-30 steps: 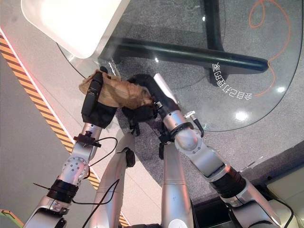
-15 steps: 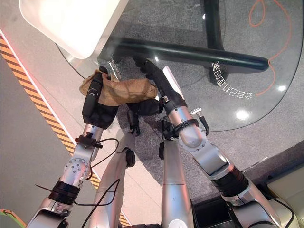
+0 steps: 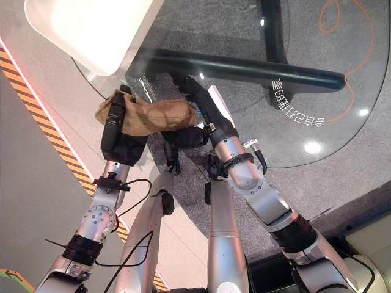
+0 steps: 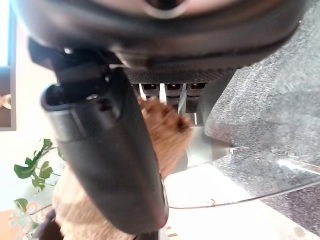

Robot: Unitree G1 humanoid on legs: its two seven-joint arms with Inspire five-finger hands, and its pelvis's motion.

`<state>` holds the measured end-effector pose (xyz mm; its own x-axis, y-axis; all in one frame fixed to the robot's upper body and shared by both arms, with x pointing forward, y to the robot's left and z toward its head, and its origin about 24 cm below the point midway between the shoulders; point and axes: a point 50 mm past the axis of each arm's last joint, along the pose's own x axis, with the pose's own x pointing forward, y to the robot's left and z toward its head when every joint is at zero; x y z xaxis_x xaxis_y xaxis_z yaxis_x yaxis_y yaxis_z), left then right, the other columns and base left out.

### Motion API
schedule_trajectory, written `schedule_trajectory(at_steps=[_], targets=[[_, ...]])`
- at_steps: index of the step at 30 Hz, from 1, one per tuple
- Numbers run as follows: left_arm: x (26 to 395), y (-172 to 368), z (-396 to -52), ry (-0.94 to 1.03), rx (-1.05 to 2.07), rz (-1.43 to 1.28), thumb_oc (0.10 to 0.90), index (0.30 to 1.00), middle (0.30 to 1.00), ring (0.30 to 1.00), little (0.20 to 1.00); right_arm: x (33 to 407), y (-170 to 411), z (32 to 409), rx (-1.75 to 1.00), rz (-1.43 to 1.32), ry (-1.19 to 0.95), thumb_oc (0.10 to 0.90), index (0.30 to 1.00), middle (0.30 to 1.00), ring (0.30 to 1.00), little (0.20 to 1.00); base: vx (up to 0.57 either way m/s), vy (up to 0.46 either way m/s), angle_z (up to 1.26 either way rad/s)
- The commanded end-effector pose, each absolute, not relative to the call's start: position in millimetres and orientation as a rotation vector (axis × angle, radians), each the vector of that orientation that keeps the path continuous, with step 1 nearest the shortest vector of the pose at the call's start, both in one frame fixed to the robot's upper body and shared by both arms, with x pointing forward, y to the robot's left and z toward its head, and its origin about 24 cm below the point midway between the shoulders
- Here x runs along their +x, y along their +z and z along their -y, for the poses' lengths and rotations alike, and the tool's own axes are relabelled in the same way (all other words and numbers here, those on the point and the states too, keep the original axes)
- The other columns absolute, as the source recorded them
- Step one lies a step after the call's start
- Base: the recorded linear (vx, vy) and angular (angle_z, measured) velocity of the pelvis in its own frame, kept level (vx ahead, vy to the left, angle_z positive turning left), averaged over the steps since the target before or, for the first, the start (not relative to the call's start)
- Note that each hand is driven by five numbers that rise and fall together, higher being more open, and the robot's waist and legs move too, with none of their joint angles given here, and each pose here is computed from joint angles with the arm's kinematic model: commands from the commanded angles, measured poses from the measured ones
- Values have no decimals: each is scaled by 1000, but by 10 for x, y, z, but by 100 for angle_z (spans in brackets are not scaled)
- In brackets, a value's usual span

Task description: Wipe the table with a cloth and put it in the basket.

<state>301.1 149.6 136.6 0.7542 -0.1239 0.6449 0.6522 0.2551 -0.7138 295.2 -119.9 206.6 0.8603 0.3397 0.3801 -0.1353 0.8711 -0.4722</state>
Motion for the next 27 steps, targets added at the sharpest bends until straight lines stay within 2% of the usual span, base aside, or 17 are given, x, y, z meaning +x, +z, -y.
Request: schedule_trajectory(at_steps=[1, 7, 15, 21, 27], targets=[[2694, 1910, -1839, -621, -1100, 942, 100, 300, 300, 300, 200, 2887, 2472, 1403, -405, 630, 153, 800, 900, 900, 900, 900, 0, 0, 0], [2615, 2068, -2044, -461, -964, 1035, 100, 300, 300, 300, 200, 2901, 2337, 1441, -415, 550, 172, 800, 900, 900, 900, 900, 0, 0, 0], [2471, 2396, -2436, -97, -702, 1192, 100, 300, 300, 300, 200, 2988, 2112, 1546, -424, 387, 191, 800, 900, 900, 900, 900, 0, 0, 0], [2445, 2704, -2583, 174, -514, 1238, 100, 300, 300, 300, 200, 3045, 1935, 1555, -431, 264, 232, 800, 900, 900, 900, 900, 0, 29, -5], [2513, 2872, -2653, 354, -368, 1237, 100, 300, 300, 300, 200, 3087, 1743, 1528, -444, 145, 281, 800, 900, 900, 900, 900, 0, 0, 0]])
